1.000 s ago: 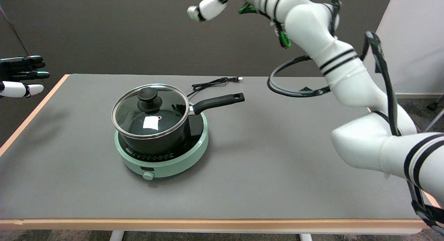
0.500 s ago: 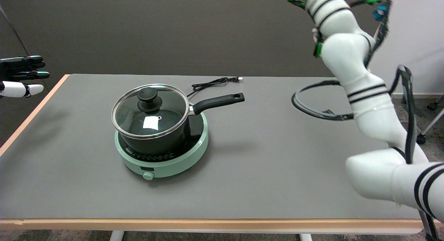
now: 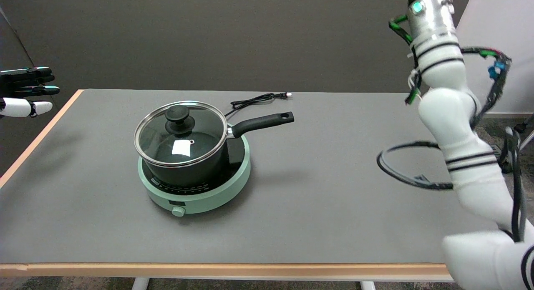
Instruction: Place the pot lid onto the soup pot.
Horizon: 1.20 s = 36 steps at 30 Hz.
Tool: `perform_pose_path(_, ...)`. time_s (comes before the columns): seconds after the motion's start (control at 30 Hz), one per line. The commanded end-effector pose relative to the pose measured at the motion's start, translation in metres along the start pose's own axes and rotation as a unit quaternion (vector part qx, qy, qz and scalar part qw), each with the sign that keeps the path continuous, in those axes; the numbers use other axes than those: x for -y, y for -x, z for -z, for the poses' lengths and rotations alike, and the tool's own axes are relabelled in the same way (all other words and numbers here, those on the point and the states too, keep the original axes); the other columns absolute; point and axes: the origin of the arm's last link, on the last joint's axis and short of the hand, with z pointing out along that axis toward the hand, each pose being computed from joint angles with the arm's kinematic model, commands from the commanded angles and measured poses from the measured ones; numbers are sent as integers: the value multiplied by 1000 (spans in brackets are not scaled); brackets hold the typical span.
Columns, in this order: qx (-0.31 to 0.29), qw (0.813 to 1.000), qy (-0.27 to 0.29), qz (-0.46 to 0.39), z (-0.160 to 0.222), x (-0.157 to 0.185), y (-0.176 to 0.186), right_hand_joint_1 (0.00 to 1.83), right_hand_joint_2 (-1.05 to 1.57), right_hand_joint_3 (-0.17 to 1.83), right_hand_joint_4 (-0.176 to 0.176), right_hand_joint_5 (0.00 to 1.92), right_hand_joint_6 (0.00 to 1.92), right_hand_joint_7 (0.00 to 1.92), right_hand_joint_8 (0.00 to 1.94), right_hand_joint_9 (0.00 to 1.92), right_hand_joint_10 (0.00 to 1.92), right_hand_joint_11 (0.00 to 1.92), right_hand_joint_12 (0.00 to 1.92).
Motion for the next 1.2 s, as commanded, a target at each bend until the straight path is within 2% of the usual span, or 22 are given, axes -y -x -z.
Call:
perform_pose_path(0.03,-9,985,51,-166,90,-40,-20,53,781,883,40,321,181,262,189,318,195,259,463)
perform_pose_path(0.1,6,982,55,-182,100,-40,-17,70,701,966,29,312,149,253,129,277,182,224,474)
perform_pose_path(0.13,10,981,56,-187,102,-41,-16,61,770,885,21,282,175,205,184,254,183,220,430)
perform_pose_path(0.17,16,979,56,-194,105,-40,-14,121,757,939,14,268,180,197,168,227,198,193,444)
perform_pose_path(0.2,21,978,58,-200,107,-40,-12,255,712,1085,5,256,184,207,116,192,231,151,505)
perform_pose_path(0.23,24,977,60,-204,108,-40,-10,85,690,1008,5,265,132,213,96,199,167,163,451)
perform_pose_path(0.27,31,974,63,-217,111,-40,-6,86,760,875,2,248,153,169,134,186,172,176,400)
perform_pose_path(0.3,38,971,68,-228,113,-41,-1,93,705,957,-2,235,146,156,111,171,160,143,425)
perform_pose_path(0.33,43,968,71,-235,115,-42,3,89,744,901,-7,218,150,127,126,148,166,130,389)
perform_pose_path(0.37,49,966,76,-243,117,-43,8,236,732,989,-13,194,177,123,98,121,162,119,365)
perform_pose_path(0.43,61,961,87,-256,121,-47,16,176,700,1015,-15,189,161,113,101,114,130,111,311)
perform_pose_path(0.47,67,957,93,-266,123,-49,20,375,677,1085,-21,179,186,138,44,126,90,109,282)
perform_pose_path(0.57,81,944,108,-300,128,-52,30,400,664,1079,-28,166,177,132,15,121,55,96,210)
perform_pose_path(0.6,84,941,112,-308,129,-54,33,136,696,1025,-29,165,156,78,119,90,133,82,259)
perform_pose_path(0.63,89,937,119,-318,132,-56,38,87,711,1016,-30,165,151,67,138,82,147,75,266)
perform_pose_path(0.9,122,906,162,-370,146,-69,64,114,744,1037,-48,156,164,46,173,73,174,36,252)
perform_pose_path(0.93,126,903,165,-375,147,-70,67,186,731,1046,-47,165,167,73,141,92,151,59,207)
perform_pose_path(0.97,129,899,170,-381,149,-71,71,459,676,1089,-48,157,197,128,62,125,97,119,75)
perform_pose_path(1.17,138,888,189,-396,157,-76,79,460,708,1110,-35,186,239,138,75,130,93,107,57)
perform_pose_path(1.2,138,887,190,-398,158,-76,79,364,722,1089,-32,200,216,129,92,125,107,93,98)
